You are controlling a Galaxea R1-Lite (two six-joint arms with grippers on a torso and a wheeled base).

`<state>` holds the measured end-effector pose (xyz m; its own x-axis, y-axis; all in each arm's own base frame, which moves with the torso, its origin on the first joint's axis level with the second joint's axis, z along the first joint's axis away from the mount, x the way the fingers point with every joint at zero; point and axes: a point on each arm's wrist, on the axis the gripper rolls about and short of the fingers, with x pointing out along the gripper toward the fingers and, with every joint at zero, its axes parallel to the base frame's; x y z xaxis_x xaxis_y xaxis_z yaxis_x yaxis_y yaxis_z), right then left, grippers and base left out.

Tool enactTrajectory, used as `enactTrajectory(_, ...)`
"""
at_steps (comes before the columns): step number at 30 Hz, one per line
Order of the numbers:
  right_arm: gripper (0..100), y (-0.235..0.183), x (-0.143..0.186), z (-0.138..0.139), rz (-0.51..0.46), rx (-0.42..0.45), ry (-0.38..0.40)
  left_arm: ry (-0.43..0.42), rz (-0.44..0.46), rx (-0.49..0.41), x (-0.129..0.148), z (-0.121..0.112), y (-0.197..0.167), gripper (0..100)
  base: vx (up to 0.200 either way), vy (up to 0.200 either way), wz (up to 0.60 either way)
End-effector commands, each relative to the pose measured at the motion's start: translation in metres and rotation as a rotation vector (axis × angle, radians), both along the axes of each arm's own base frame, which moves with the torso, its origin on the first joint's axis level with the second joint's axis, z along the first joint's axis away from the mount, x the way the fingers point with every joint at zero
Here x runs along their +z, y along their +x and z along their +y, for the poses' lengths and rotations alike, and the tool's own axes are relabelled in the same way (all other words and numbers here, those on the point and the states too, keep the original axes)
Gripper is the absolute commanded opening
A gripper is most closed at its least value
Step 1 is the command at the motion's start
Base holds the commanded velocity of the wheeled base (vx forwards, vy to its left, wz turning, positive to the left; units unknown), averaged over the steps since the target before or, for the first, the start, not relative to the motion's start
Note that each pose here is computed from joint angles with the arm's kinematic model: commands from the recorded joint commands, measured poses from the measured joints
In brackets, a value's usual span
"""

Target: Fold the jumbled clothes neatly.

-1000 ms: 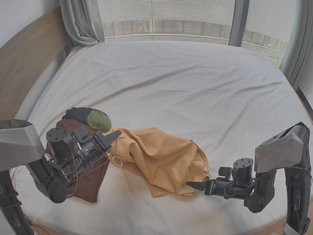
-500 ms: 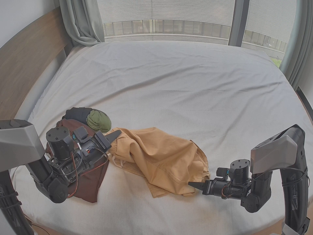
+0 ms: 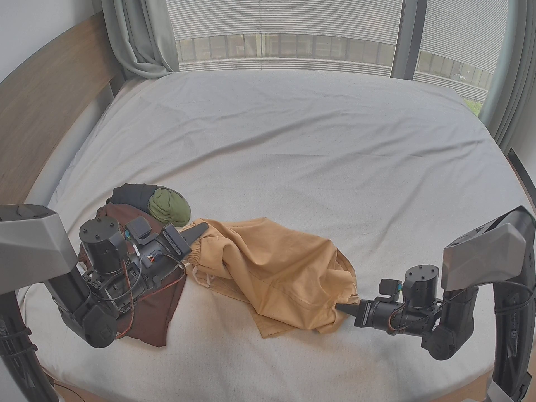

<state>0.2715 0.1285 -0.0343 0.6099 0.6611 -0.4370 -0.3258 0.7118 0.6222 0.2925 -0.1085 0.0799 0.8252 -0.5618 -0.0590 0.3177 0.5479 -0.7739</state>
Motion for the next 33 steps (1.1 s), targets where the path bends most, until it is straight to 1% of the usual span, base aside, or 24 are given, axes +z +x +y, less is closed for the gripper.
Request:
enactTrajectory(1, 0, -0.002, 0.034, -0.009, -0.082, -0.006, 0.043, 0.0, 0.0, 0.001, 0.0, 0.0, 0.0, 0, 0.0, 0.0, 0.0)
enactTrajectory(2, 0, -0.002, 0.041, -0.015, -0.093, 0.002, 0.061, 0.0, 0.0, 0.002, -0.001, 0.0, 0.001, 0, 0.0, 0.0, 0.0)
enactTrajectory(7, 0, -0.003, 0.056, -0.032, -0.116, 0.046, 0.107, 0.001, 0.002, 0.004, -0.001, 0.001, 0.002, 0, 0.0, 0.0, 0.0)
enactTrajectory(11, 0, -0.005, 0.061, -0.041, -0.116, 0.085, 0.137, -0.004, 0.007, 0.004, -0.002, 0.001, 0.002, 0, 0.0, 0.0, 0.0)
enactTrajectory(12, 0, -0.004, 0.059, -0.043, -0.106, 0.103, 0.147, -0.004, 0.007, 0.004, -0.002, 0.001, 0.002, 0, 0.0, 0.0, 0.0)
enactTrajectory(15, 0, -0.003, 0.057, -0.044, -0.099, 0.11, 0.15, -0.004, 0.007, 0.004, -0.002, 0.001, 0.002, 0, 0.0, 0.0, 0.0)
enactTrajectory(21, 0, 0.003, 0.028, -0.039, -0.017, 0.125, 0.138, -0.005, 0.007, 0.004, -0.002, 0.001, 0.002, 0, 0.0, 0.0, 0.0)
enactTrajectory(24, 0, 0.004, 0.018, -0.038, 0.009, 0.125, 0.132, -0.006, 0.006, 0.004, -0.001, 0.001, 0.002, 0, 0.0, 0.0, 0.0)
enactTrajectory(28, 0, 0.003, 0.016, -0.034, 0.018, 0.141, 0.132, -0.005, 0.004, 0.004, -0.001, 0.001, 0.002, 0, 0.0, 0.0, 0.0)
enactTrajectory(29, 100, 0.003, 0.016, -0.033, 0.018, 0.145, 0.133, -0.006, 0.006, 0.004, -0.001, 0.001, 0.002, 0, 0.0, 0.0, 0.0)
enactTrajectory(33, 100, 0.001, 0.014, -0.025, 0.024, 0.172, 0.133, -0.005, 0.004, 0.004, -0.001, 0.001, 0.001, 0, 0.0, 0.0, 0.0)
